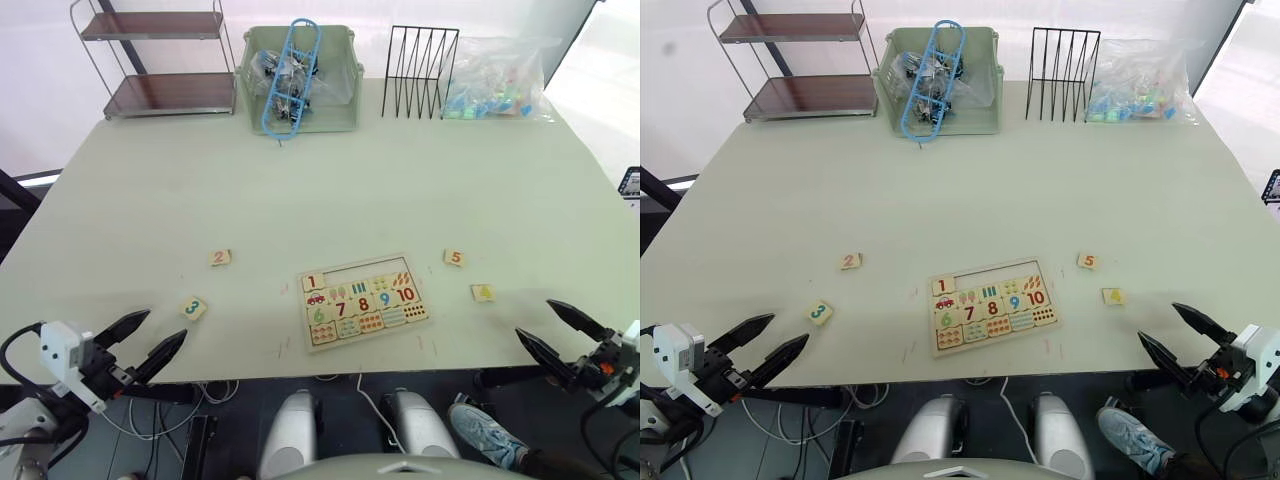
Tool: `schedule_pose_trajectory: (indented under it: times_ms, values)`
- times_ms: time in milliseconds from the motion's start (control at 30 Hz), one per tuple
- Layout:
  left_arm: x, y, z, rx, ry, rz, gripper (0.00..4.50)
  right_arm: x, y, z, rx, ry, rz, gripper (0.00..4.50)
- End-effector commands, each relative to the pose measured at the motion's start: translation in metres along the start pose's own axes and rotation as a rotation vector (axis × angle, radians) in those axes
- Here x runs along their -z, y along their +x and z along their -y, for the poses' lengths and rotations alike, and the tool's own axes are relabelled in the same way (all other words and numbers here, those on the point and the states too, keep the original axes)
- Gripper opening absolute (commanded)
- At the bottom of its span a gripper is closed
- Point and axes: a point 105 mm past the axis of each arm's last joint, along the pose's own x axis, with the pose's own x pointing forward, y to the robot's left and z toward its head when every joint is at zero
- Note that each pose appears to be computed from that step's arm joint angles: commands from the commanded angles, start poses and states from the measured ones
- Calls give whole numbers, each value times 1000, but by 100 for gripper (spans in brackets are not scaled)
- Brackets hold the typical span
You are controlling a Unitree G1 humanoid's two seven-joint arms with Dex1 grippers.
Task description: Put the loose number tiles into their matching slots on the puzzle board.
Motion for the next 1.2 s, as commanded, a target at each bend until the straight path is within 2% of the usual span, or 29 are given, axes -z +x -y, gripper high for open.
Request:
schedule_pose_trajectory:
  times_ms: [33, 733, 867, 1200]
  values:
    - [-4, -1, -2, 3, 30, 0, 449, -4, -1, 0, -4, -26, 16, 450]
    - [-5, -2, -7, 15, 43, -1, 449, -4, 3, -1, -42, -26, 21, 450]
    - [-14, 1, -14, 41, 72, 1, 449, -10, 8, -6, -88, -29, 45, 450]
    - [-50, 33, -40, 192, 216, -3, 449, -28, 17, -33, -284, -16, 117, 450]
